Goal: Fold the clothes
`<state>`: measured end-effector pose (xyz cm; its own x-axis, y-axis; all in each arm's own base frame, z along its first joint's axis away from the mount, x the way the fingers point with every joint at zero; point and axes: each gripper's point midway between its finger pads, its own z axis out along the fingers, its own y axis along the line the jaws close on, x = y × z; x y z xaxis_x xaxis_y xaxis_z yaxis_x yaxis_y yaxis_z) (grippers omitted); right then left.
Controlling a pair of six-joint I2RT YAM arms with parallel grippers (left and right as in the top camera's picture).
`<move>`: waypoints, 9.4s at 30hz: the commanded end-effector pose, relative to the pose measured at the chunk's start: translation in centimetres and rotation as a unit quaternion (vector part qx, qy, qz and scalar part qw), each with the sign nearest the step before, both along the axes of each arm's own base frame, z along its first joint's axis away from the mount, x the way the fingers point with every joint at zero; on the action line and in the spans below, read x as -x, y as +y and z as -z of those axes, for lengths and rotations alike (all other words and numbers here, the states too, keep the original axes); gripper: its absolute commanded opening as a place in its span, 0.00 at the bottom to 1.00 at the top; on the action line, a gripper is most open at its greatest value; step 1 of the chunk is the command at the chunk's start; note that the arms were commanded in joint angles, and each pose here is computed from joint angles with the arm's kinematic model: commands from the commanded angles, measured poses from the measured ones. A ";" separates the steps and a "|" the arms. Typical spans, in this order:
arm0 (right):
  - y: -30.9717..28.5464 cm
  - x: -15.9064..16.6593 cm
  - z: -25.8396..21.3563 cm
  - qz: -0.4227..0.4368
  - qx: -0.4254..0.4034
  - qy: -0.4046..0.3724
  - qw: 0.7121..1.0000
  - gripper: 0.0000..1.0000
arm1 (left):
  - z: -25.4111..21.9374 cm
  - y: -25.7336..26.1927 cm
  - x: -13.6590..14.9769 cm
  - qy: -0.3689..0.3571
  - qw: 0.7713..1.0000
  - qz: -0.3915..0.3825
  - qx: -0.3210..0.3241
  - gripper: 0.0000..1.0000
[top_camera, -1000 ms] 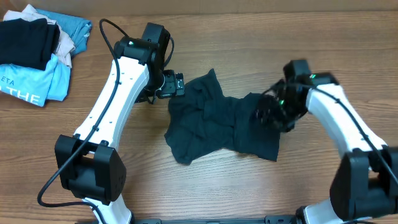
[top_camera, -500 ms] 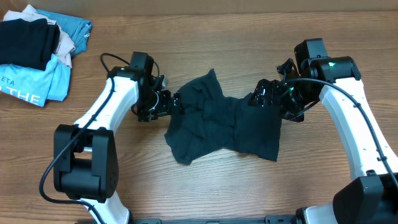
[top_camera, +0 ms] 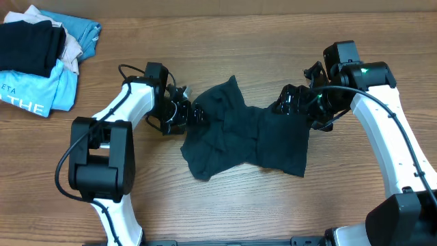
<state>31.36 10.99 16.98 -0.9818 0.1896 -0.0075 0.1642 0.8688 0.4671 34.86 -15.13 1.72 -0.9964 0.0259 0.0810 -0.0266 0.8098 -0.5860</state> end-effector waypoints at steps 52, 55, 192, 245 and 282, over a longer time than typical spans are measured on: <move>-0.5 -1.3 8.7 0.063 0.036 -0.019 0.997 1.00 | -11.0 4.0 -1.5 0.061 0.940 -0.042 -0.332 0.04; -0.6 -0.5 9.7 0.063 0.039 -0.008 0.997 1.00 | -11.0 0.3 -0.2 0.034 0.929 -0.016 -0.369 0.04; -1.8 -2.4 11.6 0.070 0.275 -0.020 0.959 0.53 | -23.6 8.8 -3.9 -0.091 0.956 -0.151 -0.234 1.00; -7.2 -5.8 0.9 0.147 0.042 -0.047 0.987 1.00 | -22.0 5.3 -3.5 -0.106 0.974 -0.029 -0.196 1.00; 1.5 -3.0 10.7 0.047 -0.064 0.030 0.996 0.14 | 0.2 -12.1 4.4 0.130 0.963 0.164 -0.170 0.04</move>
<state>34.34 11.83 6.64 -0.9569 0.2783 0.0827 0.2751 0.7786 0.5640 30.45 -29.18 2.42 -0.8879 0.3015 0.3476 0.1680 0.9157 -0.3651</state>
